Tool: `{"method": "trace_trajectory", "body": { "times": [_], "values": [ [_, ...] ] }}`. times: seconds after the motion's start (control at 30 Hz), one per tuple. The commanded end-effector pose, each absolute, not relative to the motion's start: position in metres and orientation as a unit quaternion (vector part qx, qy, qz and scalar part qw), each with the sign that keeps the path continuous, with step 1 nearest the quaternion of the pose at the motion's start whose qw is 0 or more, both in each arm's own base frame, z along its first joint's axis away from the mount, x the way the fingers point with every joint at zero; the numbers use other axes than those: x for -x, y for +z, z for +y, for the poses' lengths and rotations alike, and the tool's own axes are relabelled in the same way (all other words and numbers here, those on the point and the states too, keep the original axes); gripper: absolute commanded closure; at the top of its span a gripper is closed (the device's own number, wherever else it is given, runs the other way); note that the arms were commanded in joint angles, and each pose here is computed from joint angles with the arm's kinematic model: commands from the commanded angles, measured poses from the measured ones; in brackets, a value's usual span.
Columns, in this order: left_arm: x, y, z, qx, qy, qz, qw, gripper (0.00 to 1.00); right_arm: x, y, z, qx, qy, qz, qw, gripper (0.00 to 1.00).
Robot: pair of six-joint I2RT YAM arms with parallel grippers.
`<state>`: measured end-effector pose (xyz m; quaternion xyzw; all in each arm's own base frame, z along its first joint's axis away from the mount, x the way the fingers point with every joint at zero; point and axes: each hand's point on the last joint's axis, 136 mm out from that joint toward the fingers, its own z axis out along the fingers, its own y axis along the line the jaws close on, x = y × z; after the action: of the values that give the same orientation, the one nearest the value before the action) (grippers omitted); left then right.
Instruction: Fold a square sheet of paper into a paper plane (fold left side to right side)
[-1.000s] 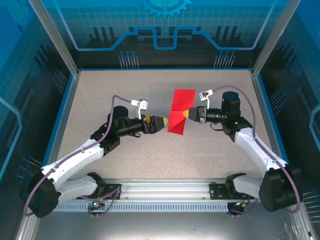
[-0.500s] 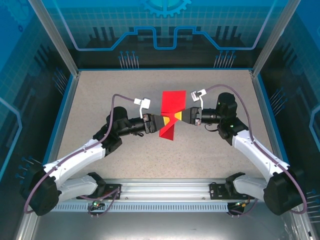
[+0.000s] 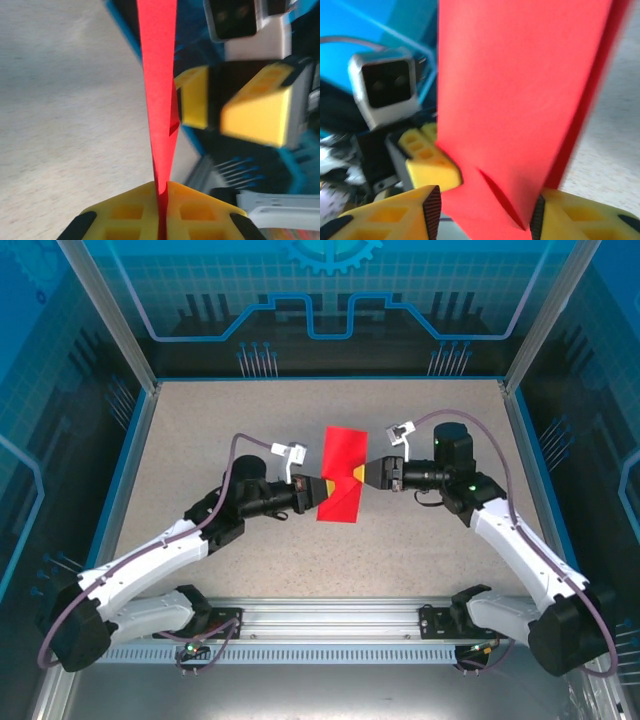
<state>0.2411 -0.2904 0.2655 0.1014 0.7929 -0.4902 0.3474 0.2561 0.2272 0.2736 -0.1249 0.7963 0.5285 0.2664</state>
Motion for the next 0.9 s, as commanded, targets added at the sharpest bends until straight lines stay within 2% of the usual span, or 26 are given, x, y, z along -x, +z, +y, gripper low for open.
{"method": "trace_trajectory", "body": {
  "times": [0.0, 0.1, 0.23, 0.43, 0.63, 0.87],
  "values": [
    [-0.246, 0.231, -0.259, -0.122, -0.282, 0.875, 0.375, 0.91, -0.256, 0.223, 0.170, 0.089, 0.351, 0.893, 0.267, 0.37],
    [-0.249, 0.203, -0.235, -0.120, -0.124, 0.919, 0.355, 0.93, -0.260, 0.194, 0.124, 0.043, 0.248, 0.929, 0.269, 0.25],
    [-0.252, 0.181, -0.209, -0.103, 0.074, 0.937, 0.325, 0.94, -0.260, 0.171, 0.088, -0.008, 0.201, 0.938, 0.283, 0.01],
    [-0.261, 0.156, -0.209, -0.107, 0.241, 0.925, 0.273, 0.94, -0.255, 0.158, 0.060, -0.044, 0.161, 0.941, 0.294, 0.01],
    [-0.266, 0.096, -0.238, -0.132, 0.278, 0.931, 0.194, 0.92, -0.253, 0.152, 0.059, -0.052, 0.169, 0.939, 0.294, 0.01],
    [-0.261, 0.041, -0.281, -0.159, 0.192, 0.962, 0.113, 0.84, -0.250, 0.148, 0.060, -0.050, 0.175, 0.940, 0.287, 0.01]
  ]
}}
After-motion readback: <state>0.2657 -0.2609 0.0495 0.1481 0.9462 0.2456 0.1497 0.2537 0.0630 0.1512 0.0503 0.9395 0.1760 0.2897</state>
